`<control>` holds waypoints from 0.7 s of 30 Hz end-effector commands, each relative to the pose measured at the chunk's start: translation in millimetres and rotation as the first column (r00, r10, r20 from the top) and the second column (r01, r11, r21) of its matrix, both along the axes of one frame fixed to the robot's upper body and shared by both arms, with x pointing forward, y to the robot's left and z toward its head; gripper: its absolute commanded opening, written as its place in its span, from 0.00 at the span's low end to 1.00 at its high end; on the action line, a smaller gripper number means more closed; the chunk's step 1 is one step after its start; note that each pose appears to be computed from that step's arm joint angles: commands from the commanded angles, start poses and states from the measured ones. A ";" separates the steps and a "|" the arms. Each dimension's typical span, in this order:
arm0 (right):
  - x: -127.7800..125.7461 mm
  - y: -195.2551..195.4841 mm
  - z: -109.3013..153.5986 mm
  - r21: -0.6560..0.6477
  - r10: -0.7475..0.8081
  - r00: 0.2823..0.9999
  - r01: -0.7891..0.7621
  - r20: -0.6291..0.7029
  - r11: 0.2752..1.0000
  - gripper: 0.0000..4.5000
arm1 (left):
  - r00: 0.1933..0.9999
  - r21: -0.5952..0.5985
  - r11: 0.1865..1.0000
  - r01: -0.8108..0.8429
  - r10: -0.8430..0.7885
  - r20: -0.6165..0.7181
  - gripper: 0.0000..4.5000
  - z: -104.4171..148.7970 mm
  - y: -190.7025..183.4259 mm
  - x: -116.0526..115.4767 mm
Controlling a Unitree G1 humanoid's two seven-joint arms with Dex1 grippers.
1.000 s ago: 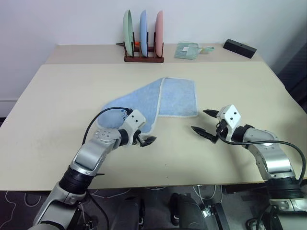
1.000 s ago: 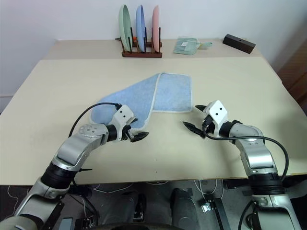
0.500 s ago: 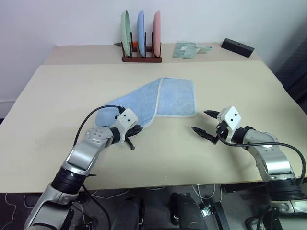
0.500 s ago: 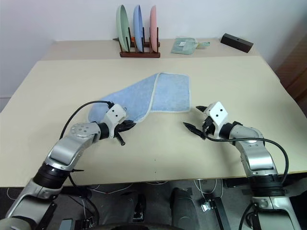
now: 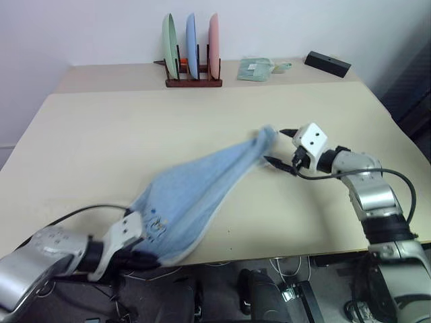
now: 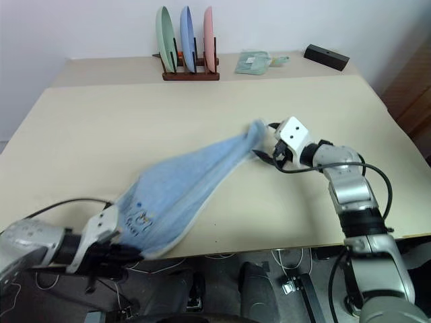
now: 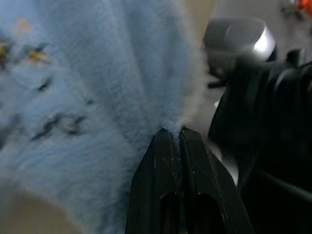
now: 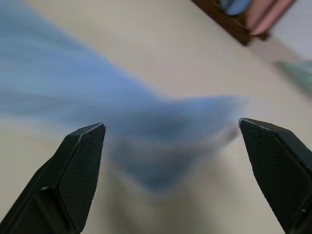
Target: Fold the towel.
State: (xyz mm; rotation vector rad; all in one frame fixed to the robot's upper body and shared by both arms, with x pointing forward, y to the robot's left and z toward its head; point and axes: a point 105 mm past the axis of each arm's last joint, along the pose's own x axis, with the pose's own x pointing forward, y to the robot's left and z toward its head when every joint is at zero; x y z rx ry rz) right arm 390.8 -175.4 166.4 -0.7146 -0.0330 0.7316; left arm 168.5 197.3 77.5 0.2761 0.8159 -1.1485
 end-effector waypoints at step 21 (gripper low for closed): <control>-41.4 -52.4 -25.4 -0.386 0.143 0.988 -0.157 -0.066 0.909 1.00 | 0.860 -0.126 0.940 -0.318 0.342 0.378 0.01 23.9 39.7 70.6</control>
